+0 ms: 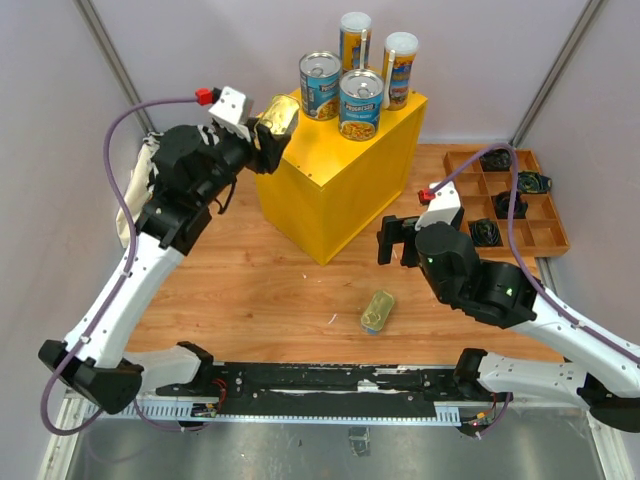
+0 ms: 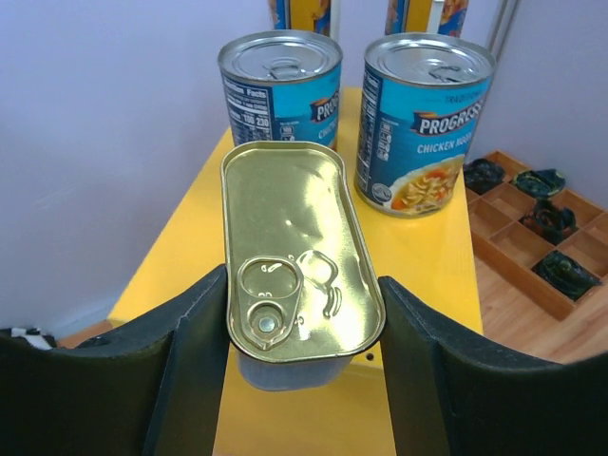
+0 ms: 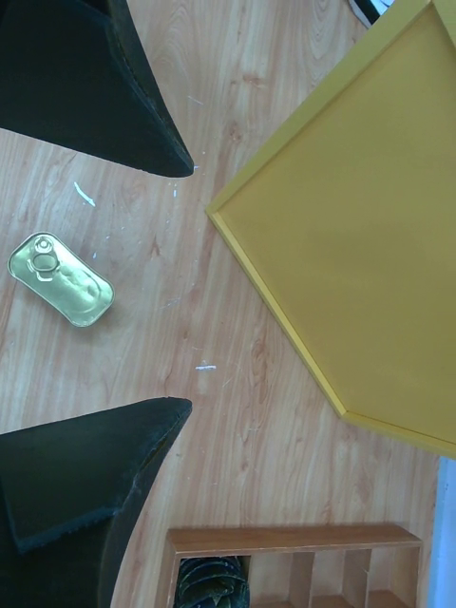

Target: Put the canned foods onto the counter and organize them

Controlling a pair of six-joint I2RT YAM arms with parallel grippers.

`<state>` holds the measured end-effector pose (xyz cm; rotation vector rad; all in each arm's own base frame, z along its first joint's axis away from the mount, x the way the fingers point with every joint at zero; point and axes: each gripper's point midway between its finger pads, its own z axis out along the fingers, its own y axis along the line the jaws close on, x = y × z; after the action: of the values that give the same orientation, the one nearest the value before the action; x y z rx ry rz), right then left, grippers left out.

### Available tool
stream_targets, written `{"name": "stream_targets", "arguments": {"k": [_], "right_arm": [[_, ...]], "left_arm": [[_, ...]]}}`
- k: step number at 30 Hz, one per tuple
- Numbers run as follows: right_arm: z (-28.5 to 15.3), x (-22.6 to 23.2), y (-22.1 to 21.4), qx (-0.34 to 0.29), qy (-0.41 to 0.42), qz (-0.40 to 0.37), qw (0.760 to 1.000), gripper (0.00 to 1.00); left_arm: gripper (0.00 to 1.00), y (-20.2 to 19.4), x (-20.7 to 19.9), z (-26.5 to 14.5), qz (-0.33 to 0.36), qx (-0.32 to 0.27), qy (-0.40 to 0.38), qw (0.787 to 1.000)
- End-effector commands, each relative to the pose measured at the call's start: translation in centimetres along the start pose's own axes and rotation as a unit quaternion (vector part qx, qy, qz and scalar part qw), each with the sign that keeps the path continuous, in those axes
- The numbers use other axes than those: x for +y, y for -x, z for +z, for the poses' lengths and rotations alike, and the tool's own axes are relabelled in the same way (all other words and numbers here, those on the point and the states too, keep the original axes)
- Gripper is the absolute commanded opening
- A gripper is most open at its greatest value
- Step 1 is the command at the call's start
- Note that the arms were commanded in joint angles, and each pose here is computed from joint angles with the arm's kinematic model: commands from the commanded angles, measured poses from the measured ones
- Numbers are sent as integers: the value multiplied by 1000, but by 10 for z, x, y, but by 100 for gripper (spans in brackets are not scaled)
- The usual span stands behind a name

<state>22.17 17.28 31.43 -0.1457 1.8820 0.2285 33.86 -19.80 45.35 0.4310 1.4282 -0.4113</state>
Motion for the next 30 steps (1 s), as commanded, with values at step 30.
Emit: {"name": "stream_targets", "arguments": {"k": [30], "right_arm": [[3,22,18,-27,39,-24,999,100]], "left_arm": [[0,4,27,35,-15,12,-161,987]]}}
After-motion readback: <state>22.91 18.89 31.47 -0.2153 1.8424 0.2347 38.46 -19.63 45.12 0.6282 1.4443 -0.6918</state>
